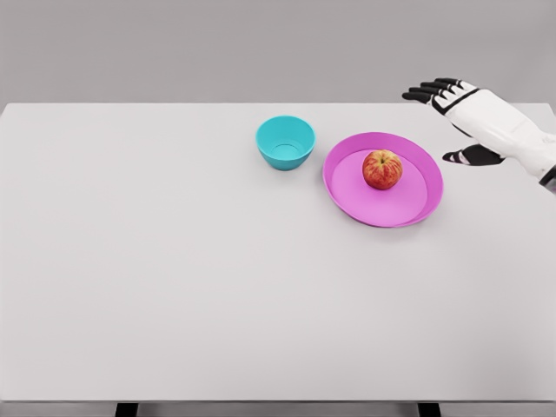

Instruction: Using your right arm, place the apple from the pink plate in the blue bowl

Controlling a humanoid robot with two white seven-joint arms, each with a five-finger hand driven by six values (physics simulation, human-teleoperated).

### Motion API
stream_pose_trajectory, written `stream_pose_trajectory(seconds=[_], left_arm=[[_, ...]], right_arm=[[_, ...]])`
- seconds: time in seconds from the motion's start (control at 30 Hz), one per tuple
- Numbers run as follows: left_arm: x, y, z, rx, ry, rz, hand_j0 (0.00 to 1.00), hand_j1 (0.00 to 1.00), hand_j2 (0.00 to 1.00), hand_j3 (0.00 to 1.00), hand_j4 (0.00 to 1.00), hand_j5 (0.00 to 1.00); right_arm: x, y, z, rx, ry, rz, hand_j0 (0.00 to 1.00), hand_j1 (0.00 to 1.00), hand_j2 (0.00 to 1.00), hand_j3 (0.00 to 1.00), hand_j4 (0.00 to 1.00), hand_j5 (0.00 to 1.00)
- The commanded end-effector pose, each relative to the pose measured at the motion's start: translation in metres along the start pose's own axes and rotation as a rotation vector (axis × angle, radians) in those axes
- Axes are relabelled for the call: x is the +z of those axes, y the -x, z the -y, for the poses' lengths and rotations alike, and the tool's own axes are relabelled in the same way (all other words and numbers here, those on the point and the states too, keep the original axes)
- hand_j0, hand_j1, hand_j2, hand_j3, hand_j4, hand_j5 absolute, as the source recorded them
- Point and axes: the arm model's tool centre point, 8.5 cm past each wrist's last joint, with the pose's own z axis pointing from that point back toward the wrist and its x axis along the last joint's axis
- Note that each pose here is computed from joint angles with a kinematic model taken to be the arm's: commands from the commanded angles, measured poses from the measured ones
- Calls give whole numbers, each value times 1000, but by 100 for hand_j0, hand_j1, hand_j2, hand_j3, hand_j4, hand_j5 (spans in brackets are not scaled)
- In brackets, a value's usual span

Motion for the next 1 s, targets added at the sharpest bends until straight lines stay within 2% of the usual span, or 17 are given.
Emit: stream_pose_trajectory(seconds=[0.0,0.1,0.2,0.23,0.33,0.4,0.43,0.53,0.63,0.9,0.97], left_arm=[[0,0,0,0,0,0,100,100,100,100,100,100],[0,0,0,0,0,0,100,100,100,100,100,100],[0,0,0,0,0,0,100,100,100,100,100,100],[0,0,0,0,0,0,100,100,100,100,100,100],[0,0,0,0,0,0,100,100,100,100,100,100],[0,0,0,0,0,0,100,100,100,100,100,100],[0,0,0,0,0,0,100,100,100,100,100,100],[0,0,0,0,0,0,100,100,100,100,100,100],[0,0,0,0,0,0,100,100,100,100,100,100],[0,0,0,0,0,0,100,100,100,100,100,100],[0,0,0,0,0,0,100,100,100,100,100,100]], right_arm=[[1,1,0,-4,0,-2,100,100,100,100,100,100],[1,2,2,-6,10,-10,100,100,100,100,100,100],[9,20,-6,-19,-14,-65,100,100,100,100,100,100],[11,23,-12,-23,-62,-77,100,100,100,100,100,100],[-1,20,-20,-21,-323,-55,100,100,100,100,100,100],[-8,17,-19,-8,-433,-41,100,100,100,100,100,100],[-15,13,-15,-5,-447,-26,100,100,100,100,100,100],[-32,10,-5,3,-418,-9,100,100,100,100,100,100],[-67,14,-11,-16,-448,-2,100,100,100,100,100,100],[-70,14,-12,-19,-450,-1,100,100,100,100,100,100],[-74,9,-20,-24,-466,13,100,100,100,100,100,100]])
